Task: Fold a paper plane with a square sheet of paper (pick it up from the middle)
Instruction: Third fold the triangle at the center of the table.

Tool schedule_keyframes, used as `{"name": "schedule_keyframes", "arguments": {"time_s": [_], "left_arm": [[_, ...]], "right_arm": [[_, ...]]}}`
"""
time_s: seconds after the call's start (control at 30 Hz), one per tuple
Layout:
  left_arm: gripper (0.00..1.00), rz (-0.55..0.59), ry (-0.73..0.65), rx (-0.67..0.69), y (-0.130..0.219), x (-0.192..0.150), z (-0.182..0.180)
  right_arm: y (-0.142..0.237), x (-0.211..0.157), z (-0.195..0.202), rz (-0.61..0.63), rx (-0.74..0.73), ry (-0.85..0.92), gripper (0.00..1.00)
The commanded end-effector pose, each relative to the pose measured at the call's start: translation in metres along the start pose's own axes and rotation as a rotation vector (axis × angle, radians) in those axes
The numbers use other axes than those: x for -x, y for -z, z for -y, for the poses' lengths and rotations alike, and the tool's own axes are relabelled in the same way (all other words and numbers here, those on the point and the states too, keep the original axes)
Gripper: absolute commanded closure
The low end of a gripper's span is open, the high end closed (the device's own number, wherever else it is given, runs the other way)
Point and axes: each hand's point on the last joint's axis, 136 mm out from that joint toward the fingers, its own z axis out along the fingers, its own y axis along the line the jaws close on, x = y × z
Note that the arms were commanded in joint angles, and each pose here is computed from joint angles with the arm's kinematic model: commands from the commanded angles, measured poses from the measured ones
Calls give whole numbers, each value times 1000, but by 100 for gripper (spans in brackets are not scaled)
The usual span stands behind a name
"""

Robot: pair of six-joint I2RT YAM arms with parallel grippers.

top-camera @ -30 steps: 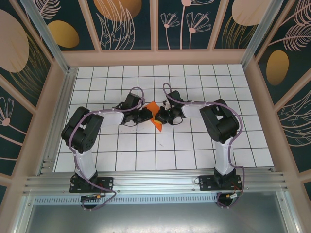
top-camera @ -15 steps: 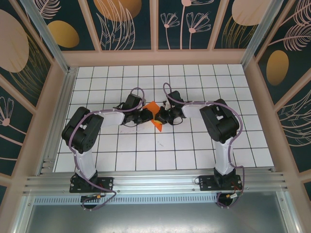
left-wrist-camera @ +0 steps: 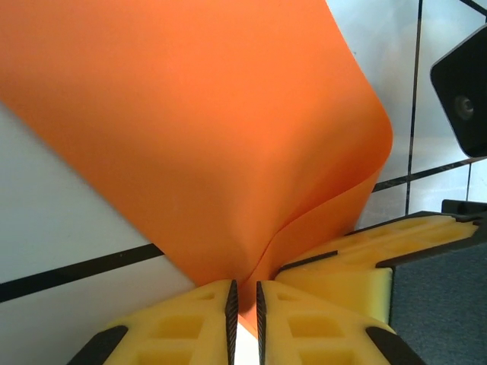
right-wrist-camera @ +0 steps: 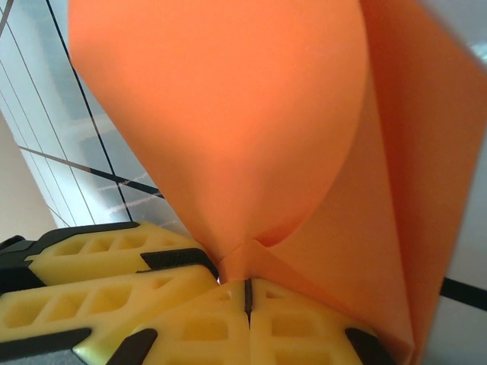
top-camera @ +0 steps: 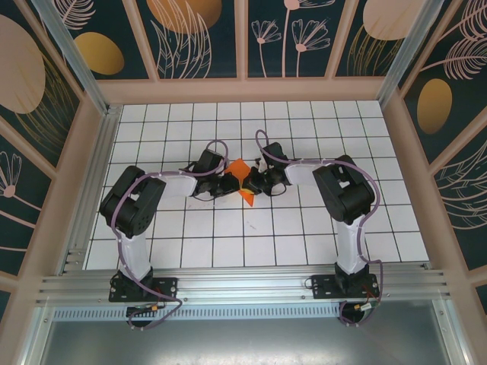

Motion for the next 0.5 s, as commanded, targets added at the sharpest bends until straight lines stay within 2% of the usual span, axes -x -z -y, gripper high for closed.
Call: {"name": "schedule_keyframes", "arguments": {"time_s": [0.0, 0.2, 0.47], "left_arm": [[83, -31, -18, 39, -6, -7, -7], [87, 12, -29, 93, 0, 2, -10], [95, 53, -16, -27, 16, 9, 21]], "right_arm": [[-8, -11, 33, -24, -88, -46, 100], [-8, -12, 33, -26, -87, -48, 100], [-8, -13, 34, -27, -89, -49, 100]]}}
